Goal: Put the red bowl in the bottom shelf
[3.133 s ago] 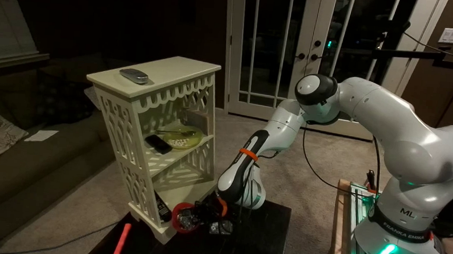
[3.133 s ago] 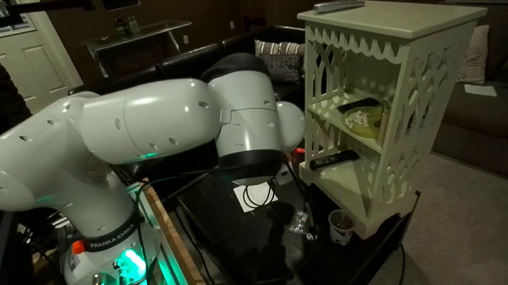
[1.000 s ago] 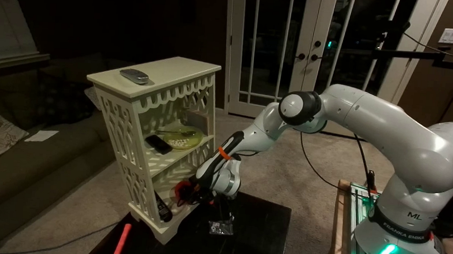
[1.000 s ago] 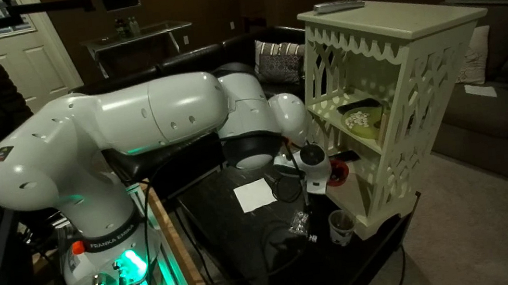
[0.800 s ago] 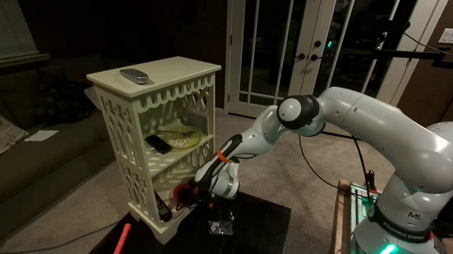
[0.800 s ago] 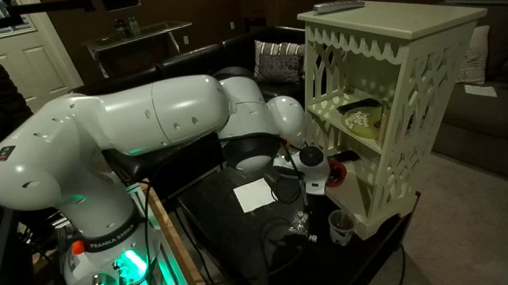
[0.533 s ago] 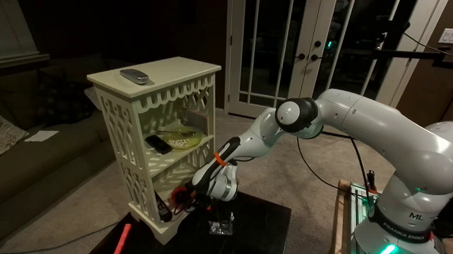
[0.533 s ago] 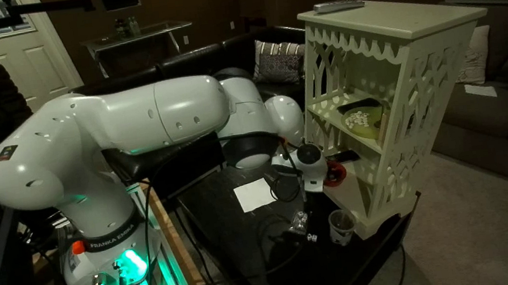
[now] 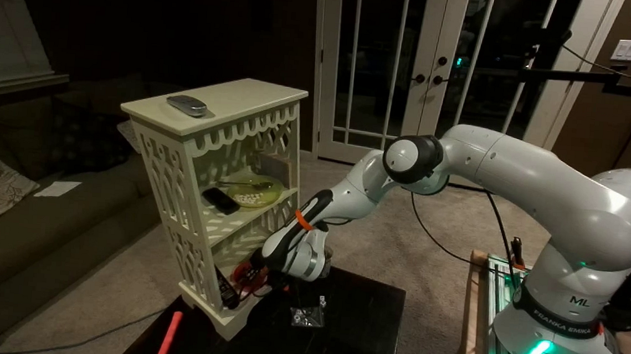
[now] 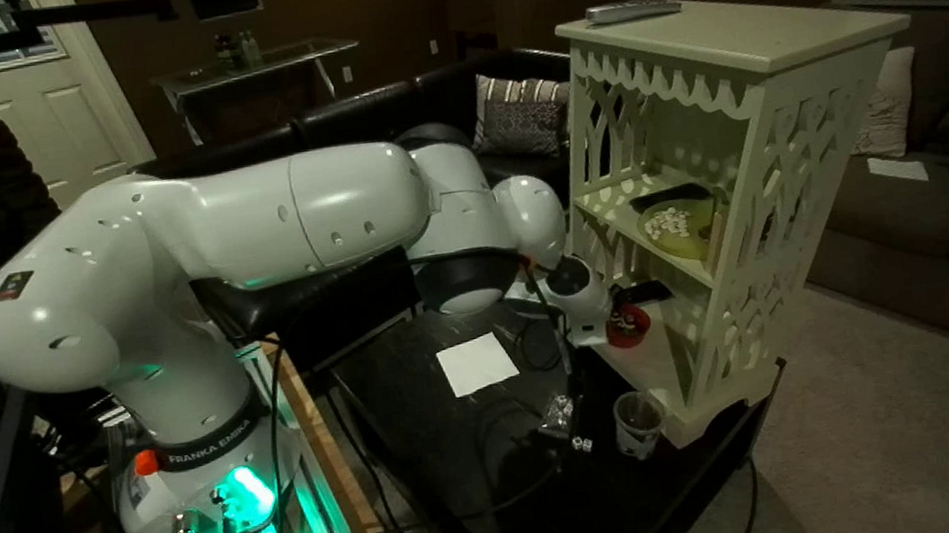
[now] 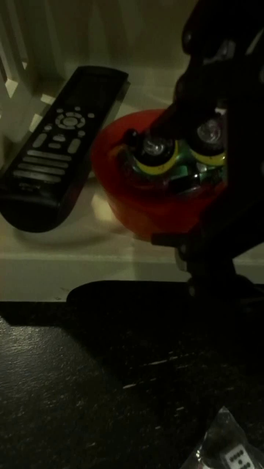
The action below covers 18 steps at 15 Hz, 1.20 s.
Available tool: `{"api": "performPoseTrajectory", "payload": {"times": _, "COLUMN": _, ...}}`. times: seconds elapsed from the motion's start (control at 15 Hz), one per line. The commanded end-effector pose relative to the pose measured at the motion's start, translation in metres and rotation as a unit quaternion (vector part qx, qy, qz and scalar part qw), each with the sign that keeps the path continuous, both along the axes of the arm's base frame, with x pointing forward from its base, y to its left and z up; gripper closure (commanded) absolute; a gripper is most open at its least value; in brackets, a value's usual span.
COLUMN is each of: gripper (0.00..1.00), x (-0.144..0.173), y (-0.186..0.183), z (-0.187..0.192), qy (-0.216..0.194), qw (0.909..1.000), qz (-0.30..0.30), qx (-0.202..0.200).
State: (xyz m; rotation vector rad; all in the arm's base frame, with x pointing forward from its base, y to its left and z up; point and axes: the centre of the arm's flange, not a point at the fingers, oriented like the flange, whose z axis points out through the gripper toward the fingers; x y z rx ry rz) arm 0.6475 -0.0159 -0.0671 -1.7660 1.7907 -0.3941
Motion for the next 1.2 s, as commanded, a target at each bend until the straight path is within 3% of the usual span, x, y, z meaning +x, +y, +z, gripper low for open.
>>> {"api": "performPoseTrajectory", "payload": {"times": 0.0, "gripper": 0.02, "x": -0.037, "y": 0.003, "z": 0.016, "qy": -0.001, "qw": 0.9976, "qz": 0.05, "qx": -0.049}}
{"api": "performPoseTrajectory", "payload": {"times": 0.2, "gripper": 0.0, "x": -0.067, "y": 0.002, "z": 0.02, "qy": -0.014, "qw": 0.9909, "qz": 0.088, "qx": -0.101}}
{"api": "performPoseTrajectory", "payload": {"times": 0.47, "gripper": 0.0, "x": -0.105, "y": 0.012, "z": 0.035, "qy": -0.069, "qw": 0.9701, "qz": 0.171, "qx": -0.157}}
{"api": "performPoseTrajectory", "payload": {"times": 0.73, "gripper": 0.0, "x": -0.132, "y": 0.021, "z": 0.044, "qy": -0.112, "qw": 0.941, "qz": 0.256, "qx": -0.19}}
{"api": "performPoseTrajectory", "payload": {"times": 1.13, "gripper": 0.0, "x": -0.18, "y": 0.011, "z": 0.027, "qy": -0.067, "qw": 0.8928, "qz": 0.38, "qx": -0.233}}
